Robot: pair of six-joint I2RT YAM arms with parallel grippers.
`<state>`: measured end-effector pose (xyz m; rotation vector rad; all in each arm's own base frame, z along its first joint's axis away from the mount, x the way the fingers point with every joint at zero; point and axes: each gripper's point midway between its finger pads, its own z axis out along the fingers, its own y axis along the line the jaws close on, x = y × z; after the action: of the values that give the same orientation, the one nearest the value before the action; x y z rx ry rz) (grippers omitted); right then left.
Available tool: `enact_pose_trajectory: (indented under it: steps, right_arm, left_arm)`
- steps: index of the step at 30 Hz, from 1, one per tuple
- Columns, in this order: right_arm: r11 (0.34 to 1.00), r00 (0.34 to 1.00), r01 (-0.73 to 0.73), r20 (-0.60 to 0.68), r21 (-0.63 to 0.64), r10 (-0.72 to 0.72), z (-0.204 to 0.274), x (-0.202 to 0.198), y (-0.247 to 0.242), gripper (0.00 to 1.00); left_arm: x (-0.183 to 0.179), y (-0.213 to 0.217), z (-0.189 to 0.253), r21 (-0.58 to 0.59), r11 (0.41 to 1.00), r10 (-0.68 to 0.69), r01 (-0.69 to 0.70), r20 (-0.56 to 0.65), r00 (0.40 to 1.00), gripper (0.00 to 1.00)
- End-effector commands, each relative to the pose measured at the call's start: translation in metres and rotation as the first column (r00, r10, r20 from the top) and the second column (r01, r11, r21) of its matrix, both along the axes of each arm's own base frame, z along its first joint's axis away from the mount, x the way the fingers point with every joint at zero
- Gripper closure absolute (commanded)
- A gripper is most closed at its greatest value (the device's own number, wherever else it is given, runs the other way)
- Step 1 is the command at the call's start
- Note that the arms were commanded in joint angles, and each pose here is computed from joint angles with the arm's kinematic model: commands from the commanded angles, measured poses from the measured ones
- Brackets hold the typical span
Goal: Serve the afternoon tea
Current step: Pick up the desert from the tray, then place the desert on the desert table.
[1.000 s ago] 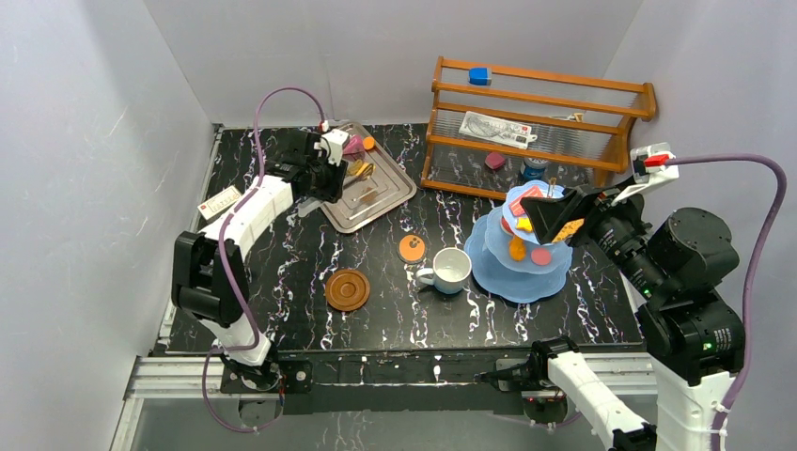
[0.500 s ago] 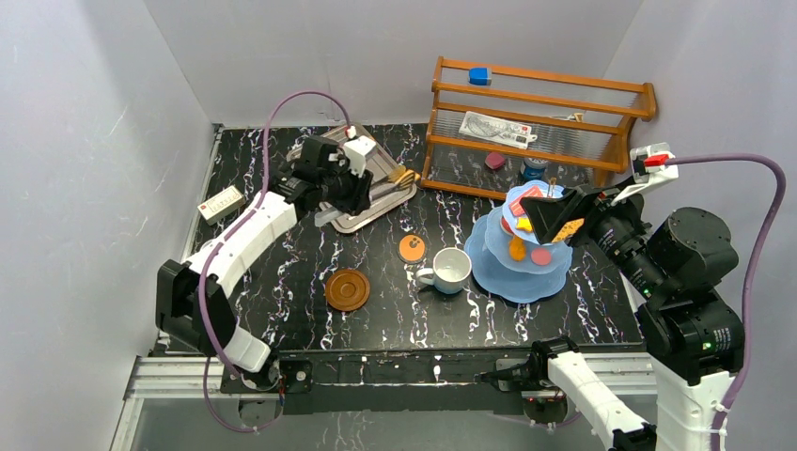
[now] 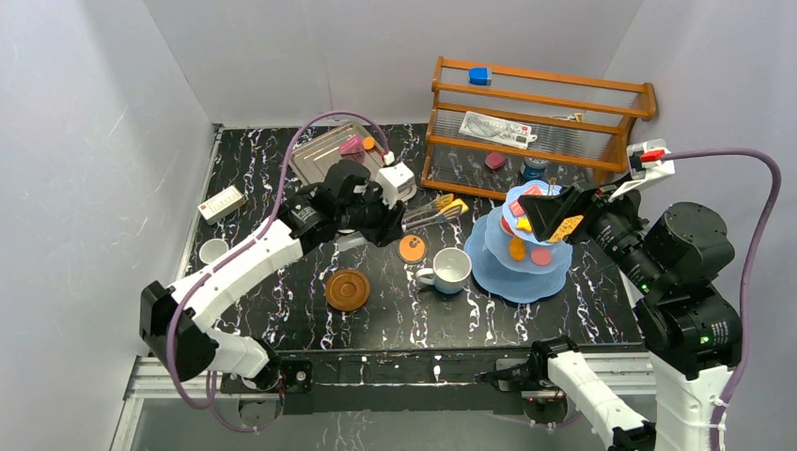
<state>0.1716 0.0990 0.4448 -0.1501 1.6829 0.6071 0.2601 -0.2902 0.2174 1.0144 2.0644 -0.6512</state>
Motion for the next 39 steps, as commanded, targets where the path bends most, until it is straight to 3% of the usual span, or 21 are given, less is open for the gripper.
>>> enact_pose_trajectory:
  steps: [1,17,39]
  right_arm:
    - [1.0,0.997,0.004,0.078,0.029,-0.006,0.027,-0.002,-0.001,0.01]
    - [0.998,0.996,0.016,0.089,0.054,-0.021,0.039,0.002,-0.001,0.01]
    - [0.998,0.993,0.003,0.115,0.057,-0.01,0.046,-0.002,-0.001,0.01]
  left_arm:
    - [-0.027,-0.01,0.028,-0.059,0.998,-0.018,0.021,0.052,0.998,0.76]
    - [-0.109,-0.087,-0.002,-0.067,0.982,-0.176,0.178,0.04,0.984,0.76]
    - [-0.093,-0.152,-0.057,0.028,0.985,-0.171,0.169,0.059,0.984,0.76]
